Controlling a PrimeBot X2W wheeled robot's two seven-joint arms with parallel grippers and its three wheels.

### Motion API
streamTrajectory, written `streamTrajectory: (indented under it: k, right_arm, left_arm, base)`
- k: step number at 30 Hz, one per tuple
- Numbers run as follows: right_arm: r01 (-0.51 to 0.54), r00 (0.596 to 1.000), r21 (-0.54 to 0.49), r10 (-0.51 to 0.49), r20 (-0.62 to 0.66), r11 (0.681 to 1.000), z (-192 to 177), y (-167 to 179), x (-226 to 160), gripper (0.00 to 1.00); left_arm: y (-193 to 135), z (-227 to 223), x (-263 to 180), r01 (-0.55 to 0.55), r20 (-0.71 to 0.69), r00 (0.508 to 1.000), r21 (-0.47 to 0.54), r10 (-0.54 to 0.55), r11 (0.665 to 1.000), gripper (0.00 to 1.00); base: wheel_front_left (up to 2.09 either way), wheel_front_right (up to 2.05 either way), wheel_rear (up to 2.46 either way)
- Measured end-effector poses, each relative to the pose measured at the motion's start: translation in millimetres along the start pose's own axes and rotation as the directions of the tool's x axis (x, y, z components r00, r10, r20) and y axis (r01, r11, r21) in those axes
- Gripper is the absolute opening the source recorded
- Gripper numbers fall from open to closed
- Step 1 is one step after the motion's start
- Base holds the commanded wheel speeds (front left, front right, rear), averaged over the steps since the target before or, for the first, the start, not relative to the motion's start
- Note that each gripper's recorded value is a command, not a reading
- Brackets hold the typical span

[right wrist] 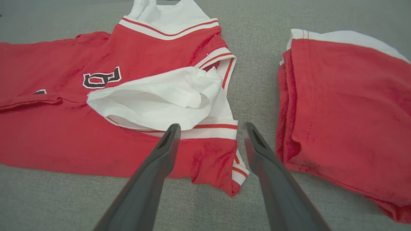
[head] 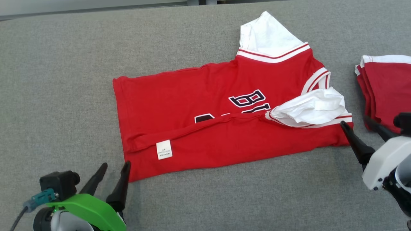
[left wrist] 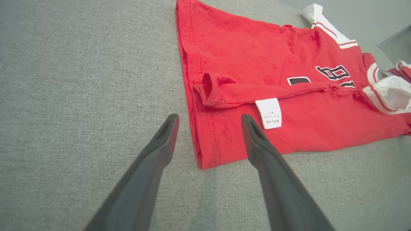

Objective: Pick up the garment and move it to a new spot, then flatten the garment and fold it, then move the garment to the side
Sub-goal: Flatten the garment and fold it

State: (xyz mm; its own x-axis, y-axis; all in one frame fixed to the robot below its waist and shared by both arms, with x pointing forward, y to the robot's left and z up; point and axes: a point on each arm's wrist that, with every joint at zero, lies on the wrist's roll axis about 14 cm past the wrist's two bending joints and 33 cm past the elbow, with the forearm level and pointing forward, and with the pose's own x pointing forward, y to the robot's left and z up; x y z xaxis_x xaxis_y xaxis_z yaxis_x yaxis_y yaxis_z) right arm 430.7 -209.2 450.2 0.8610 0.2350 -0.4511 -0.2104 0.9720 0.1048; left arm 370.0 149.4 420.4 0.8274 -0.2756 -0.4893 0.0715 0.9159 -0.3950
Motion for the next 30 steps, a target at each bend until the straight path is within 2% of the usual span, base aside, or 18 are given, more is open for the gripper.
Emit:
streamTrajectory:
  k: [3,6,9,12,23,24,25,27,28,29,30]
  right_arm:
    - [0.032,0.999,-0.009,-0.032,-0.028,0.999,-15,-5,-20,1.00]
    - [0.060,0.997,-0.018,-0.061,-0.048,0.998,-22,-12,-25,1.00]
    - [0.082,0.992,-0.015,-0.083,-0.095,0.997,-35,-19,-24,1.00]
    - [0.098,0.987,-0.024,-0.100,-0.124,0.995,-40,-26,-18,1.00]
    - [0.053,0.956,-0.004,-0.052,-0.289,0.999,-68,-17,17,1.00]
    - [0.046,0.954,0.009,-0.042,-0.295,0.999,-69,-15,18,1.00]
    - [0.041,0.952,0.020,-0.033,-0.303,0.999,-70,-13,19,1.00]
    - [0.031,0.949,0.033,-0.019,-0.314,0.999,-70,-10,20,0.98]
    - [0.026,0.948,0.037,-0.013,-0.318,0.999,-70,-9,20,0.52]
    - [0.022,0.947,0.037,-0.009,-0.323,0.999,-70,-9,20,0.22]
    - [0.018,0.946,0.034,-0.005,-0.325,0.999,-70,-9,19,0.00]
  left_arm:
    - [-12,-9,-10,0.015,-0.005,1.000,-0.004,-0.015,1.000,1.00]
    - [-8,-14,-9,-0.004,-0.006,1.000,0.038,0.004,0.999,1.00]
    - [-14,-20,-5,0.011,-0.023,1.000,0.032,-0.010,0.999,1.00]
    - [-14,-20,1,0.018,-0.037,0.999,0.034,-0.017,0.999,1.00]
    - [-10,-46,16,0.028,-0.163,0.986,0.017,-0.025,0.999,1.00]
    - [-9,-48,16,0.026,-0.172,0.985,0.015,-0.023,1.000,0.92]
    - [-8,-50,16,0.025,-0.178,0.984,0.011,-0.023,1.000,0.58]
    - [-8,-55,16,0.028,-0.194,0.981,0.005,-0.027,1.000,0.16]
    - [-9,-55,16,0.033,-0.196,0.980,-0.004,-0.033,0.999,0.00]
    - [-10,-56,17,0.039,-0.199,0.979,-0.015,-0.041,0.999,0.00]
    - [-12,-57,17,0.051,-0.201,0.978,-0.014,-0.053,0.999,0.00]
  base:
    - [0.00,0.00,0.00]
    - [0.00,0.00,0.00]
    - [0.00,0.00,0.00]
    - [0.00,0.00,0.00]
    - [0.00,0.00,0.00]
    - [0.00,0.00,0.00]
    - [0.00,0.00,0.00]
    - [0.00,0.00,0.00]
    - [0.00,0.00,0.00]
    - [0.00,0.00,0.00]
    - [0.00,0.00,0.00]
